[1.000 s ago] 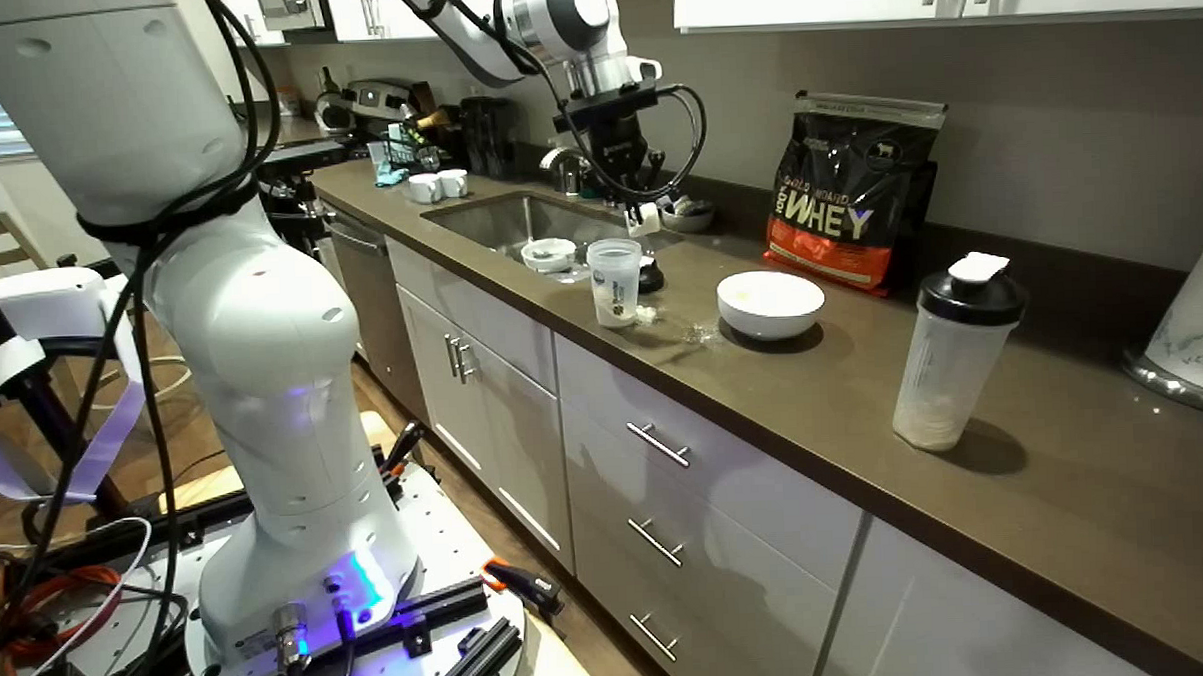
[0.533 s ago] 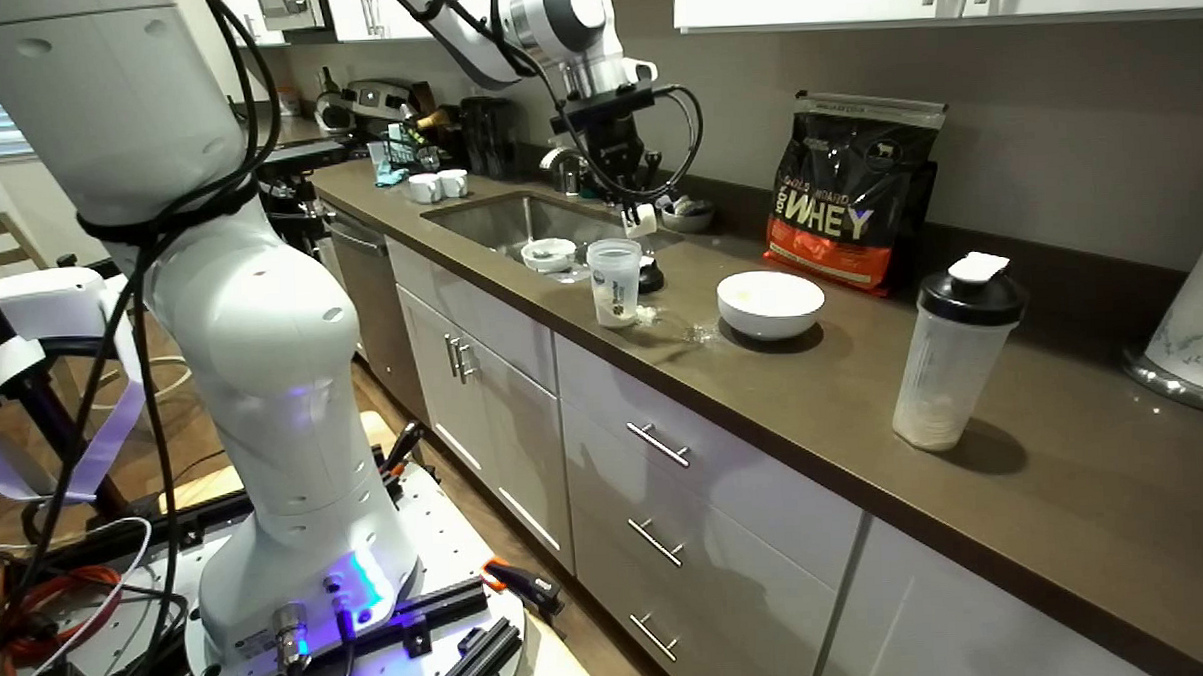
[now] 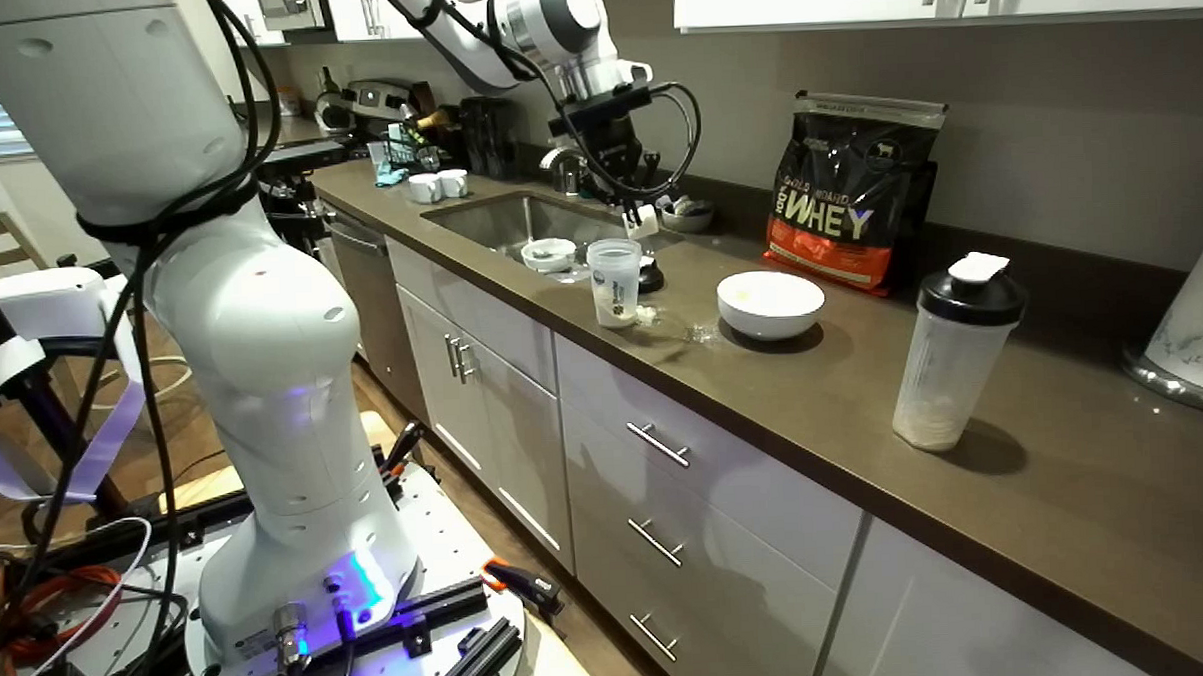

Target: Use the measuring spoon to transfer one spoon of contents from the bowl to the left cup

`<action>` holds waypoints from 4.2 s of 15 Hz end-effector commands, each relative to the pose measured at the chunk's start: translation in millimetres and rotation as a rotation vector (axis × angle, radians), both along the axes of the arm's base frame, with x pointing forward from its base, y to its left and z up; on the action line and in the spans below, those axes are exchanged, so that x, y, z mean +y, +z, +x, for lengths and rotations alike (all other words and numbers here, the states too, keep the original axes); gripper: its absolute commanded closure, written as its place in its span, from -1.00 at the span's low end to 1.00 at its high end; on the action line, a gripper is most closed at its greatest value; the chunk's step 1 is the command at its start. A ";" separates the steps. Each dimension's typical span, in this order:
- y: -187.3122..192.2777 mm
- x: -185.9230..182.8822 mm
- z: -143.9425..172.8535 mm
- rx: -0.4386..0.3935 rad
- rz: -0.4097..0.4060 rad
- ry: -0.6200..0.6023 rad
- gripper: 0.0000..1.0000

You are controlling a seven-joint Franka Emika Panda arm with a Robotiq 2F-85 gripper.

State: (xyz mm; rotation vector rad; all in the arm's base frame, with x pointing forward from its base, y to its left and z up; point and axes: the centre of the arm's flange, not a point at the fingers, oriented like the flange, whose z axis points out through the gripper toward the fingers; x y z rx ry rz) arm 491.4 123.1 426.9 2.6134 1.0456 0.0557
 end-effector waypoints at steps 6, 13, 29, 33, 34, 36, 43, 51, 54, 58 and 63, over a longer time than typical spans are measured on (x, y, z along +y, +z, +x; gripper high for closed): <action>-6.2 5.8 -11.6 -0.027 -0.016 0.000 0.97; -9.5 11.1 -18.7 -0.045 -0.026 0.006 0.97; -6.4 13.6 -31.9 -0.107 -0.061 0.007 0.97; -6.6 15.9 -35.7 -0.117 -0.063 0.008 0.97; -7.4 16.6 -36.6 -0.118 -0.065 0.009 0.97; -9.5 17.9 -38.0 -0.118 -0.066 0.011 0.97; -19.6 21.2 -37.7 -0.132 -0.081 0.015 0.97; -26.0 23.6 -41.7 -0.154 -0.100 0.011 0.97; -29.1 26.1 -45.0 -0.159 -0.102 0.015 0.97; -34.3 30.4 -50.4 -0.176 -0.110 0.020 0.97; -37.9 32.9 -57.0 -0.189 -0.125 0.016 0.97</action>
